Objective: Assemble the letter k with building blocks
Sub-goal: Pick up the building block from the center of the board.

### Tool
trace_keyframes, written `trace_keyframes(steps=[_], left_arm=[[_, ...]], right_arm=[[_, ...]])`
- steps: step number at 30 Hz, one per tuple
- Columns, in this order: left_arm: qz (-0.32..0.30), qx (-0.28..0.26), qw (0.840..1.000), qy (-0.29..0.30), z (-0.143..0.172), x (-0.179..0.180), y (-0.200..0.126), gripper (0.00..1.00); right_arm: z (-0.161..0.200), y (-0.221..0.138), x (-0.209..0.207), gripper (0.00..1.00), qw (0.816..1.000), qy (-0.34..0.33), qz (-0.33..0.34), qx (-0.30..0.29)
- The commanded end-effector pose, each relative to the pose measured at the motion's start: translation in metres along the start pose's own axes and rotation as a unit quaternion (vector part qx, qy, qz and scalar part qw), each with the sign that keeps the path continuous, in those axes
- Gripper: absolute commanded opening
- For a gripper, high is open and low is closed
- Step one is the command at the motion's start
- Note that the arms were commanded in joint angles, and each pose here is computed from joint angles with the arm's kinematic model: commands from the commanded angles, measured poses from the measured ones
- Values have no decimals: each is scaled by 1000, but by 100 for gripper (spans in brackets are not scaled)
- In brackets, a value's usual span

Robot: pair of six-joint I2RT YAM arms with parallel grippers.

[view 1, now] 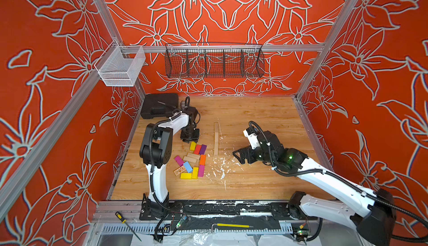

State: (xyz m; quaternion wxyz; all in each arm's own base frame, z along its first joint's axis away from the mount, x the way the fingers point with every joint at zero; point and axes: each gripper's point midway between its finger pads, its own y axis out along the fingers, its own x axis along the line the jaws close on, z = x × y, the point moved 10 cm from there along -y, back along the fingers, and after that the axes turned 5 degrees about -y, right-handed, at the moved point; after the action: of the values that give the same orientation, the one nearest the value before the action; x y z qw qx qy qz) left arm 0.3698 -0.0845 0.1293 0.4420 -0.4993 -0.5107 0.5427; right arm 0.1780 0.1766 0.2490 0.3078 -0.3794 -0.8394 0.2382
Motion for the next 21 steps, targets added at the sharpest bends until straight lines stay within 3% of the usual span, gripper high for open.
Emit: trace_keyframes(steps=[1, 13, 21], left_arm=[[-16, 19, 1000, 7, 3, -1, 5, 38], [-19, 22, 999, -15, 7, 0, 1, 26], [25, -36, 999, 9, 8, -26, -54, 24]], right_arm=[[1, -4, -2, 96, 1000, 6, 13, -6], [0, -12, -5, 96, 999, 17, 37, -25], [1, -27, -20, 97, 987, 62, 133, -72]])
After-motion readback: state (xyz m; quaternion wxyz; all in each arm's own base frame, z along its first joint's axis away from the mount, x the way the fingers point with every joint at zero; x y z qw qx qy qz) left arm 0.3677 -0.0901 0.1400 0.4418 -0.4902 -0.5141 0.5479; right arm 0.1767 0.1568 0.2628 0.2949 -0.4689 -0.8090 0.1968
